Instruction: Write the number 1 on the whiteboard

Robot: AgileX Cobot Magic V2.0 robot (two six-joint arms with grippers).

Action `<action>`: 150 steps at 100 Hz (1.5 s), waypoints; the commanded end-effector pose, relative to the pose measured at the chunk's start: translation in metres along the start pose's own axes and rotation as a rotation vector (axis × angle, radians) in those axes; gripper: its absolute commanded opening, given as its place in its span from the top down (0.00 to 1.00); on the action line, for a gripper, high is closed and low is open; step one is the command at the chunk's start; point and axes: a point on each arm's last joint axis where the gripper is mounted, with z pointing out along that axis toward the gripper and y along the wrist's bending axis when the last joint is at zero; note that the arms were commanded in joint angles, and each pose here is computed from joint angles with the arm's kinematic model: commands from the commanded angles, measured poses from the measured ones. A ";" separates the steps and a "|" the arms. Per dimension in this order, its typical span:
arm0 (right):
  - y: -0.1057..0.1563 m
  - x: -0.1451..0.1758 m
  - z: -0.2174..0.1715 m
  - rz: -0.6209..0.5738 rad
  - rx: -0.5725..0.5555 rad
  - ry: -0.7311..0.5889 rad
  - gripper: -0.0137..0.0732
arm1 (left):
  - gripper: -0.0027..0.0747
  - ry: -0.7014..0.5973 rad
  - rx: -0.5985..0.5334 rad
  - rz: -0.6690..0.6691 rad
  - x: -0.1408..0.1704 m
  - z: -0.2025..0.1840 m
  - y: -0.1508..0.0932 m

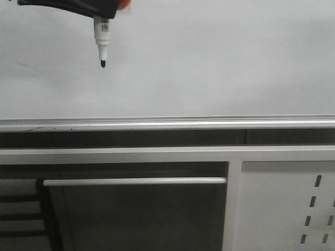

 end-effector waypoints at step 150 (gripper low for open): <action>0.086 -0.124 0.099 -0.413 -0.591 0.454 0.41 | 0.99 0.164 0.233 0.167 0.008 0.035 -0.042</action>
